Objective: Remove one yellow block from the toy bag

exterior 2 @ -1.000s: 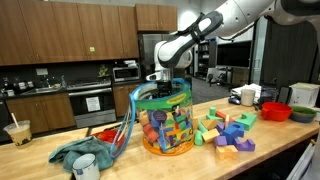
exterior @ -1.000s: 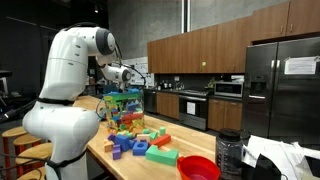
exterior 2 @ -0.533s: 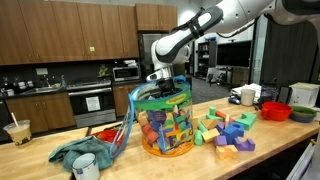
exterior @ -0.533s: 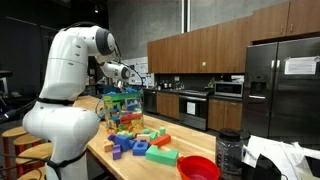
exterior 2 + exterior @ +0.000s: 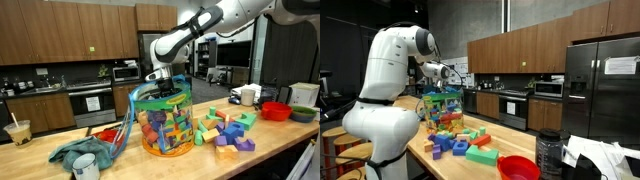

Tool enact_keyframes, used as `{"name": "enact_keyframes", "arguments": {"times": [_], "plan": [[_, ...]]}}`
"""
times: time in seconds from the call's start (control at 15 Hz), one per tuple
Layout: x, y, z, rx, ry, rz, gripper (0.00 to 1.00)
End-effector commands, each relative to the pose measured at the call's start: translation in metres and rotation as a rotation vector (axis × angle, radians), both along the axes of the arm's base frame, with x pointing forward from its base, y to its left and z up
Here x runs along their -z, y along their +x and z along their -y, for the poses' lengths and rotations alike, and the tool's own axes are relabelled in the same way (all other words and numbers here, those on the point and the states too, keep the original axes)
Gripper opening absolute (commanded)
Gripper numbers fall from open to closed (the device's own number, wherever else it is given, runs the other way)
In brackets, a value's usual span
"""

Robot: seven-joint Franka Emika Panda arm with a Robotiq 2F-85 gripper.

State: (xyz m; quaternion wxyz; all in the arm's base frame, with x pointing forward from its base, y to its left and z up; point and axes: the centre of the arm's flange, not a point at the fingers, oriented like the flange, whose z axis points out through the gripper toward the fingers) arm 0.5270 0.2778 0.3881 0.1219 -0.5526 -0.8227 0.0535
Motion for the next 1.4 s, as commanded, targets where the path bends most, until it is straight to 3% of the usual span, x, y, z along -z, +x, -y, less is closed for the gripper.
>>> {"name": "enact_keyframes", "arguments": {"times": [0.0, 0.53, 0.8, 1.13, 1.33], "plan": [[0.0020, 0.0030, -0.0023, 0.015, -0.046, 0.103, 1.00], [0.0018, 0.0088, -0.0053, 0.046, -0.040, 0.173, 1.00], [0.0054, 0.0104, -0.0020, 0.006, -0.101, 0.234, 1.00], [0.0050, 0.0109, 0.0002, -0.031, -0.177, 0.206, 1.00], [0.0080, 0.0086, -0.0016, -0.014, -0.162, 0.185, 1.00]]}}
